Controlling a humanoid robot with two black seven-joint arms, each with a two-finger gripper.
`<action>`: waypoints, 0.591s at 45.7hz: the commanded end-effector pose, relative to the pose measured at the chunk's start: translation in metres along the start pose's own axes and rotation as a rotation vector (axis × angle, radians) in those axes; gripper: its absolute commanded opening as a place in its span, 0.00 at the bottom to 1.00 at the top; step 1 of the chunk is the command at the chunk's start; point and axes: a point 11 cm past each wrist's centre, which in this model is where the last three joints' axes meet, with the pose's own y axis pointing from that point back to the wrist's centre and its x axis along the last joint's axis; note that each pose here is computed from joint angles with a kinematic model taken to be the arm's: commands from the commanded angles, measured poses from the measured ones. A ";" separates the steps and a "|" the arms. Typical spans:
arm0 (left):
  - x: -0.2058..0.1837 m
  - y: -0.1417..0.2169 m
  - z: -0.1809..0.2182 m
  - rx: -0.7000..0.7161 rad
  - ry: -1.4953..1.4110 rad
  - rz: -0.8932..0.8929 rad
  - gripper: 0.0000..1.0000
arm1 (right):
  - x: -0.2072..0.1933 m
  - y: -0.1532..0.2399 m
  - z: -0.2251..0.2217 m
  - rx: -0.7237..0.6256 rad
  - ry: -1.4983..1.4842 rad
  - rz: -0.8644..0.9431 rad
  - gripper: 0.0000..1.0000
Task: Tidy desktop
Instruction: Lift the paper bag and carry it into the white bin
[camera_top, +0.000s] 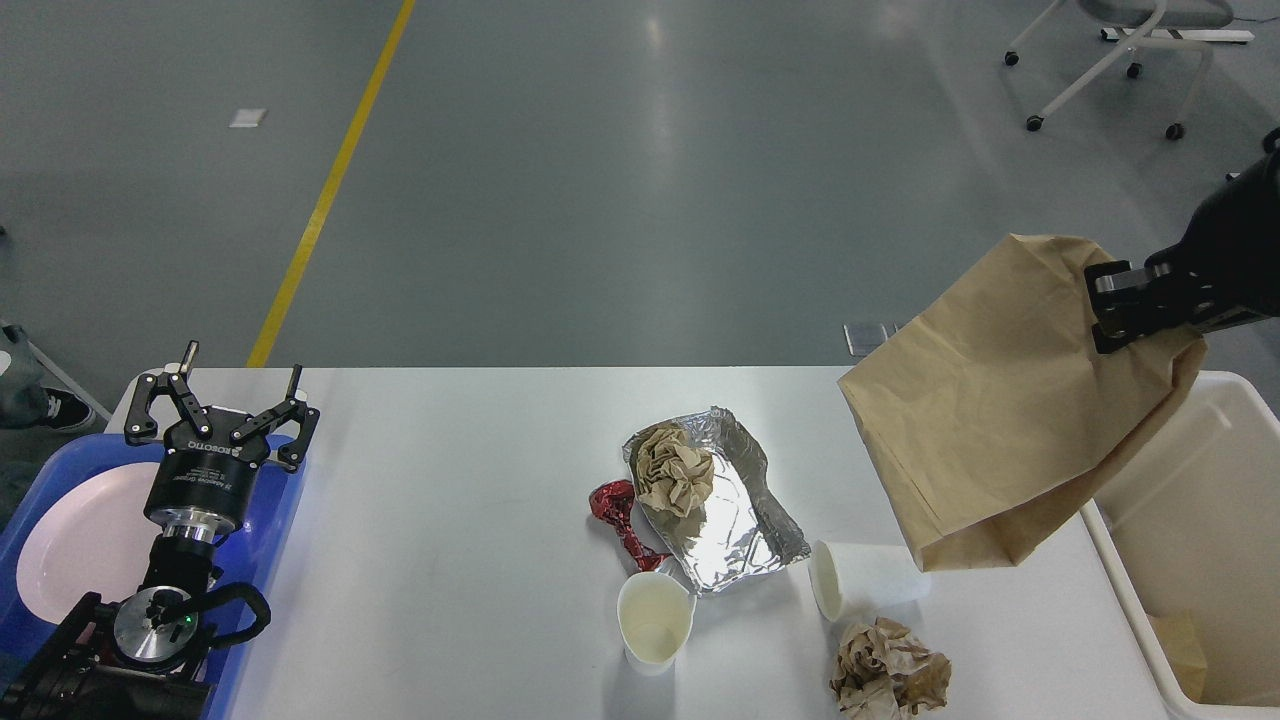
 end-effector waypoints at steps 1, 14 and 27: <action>0.000 0.000 0.000 0.000 0.000 0.000 0.96 | 0.003 0.001 0.004 -0.002 -0.017 0.020 0.00; 0.000 0.000 0.000 0.000 0.000 0.000 0.96 | -0.011 -0.032 0.108 -0.192 -0.246 0.109 0.00; 0.000 0.000 0.001 -0.001 -0.001 0.000 0.96 | -0.032 -0.088 0.219 -0.394 -0.410 0.180 0.00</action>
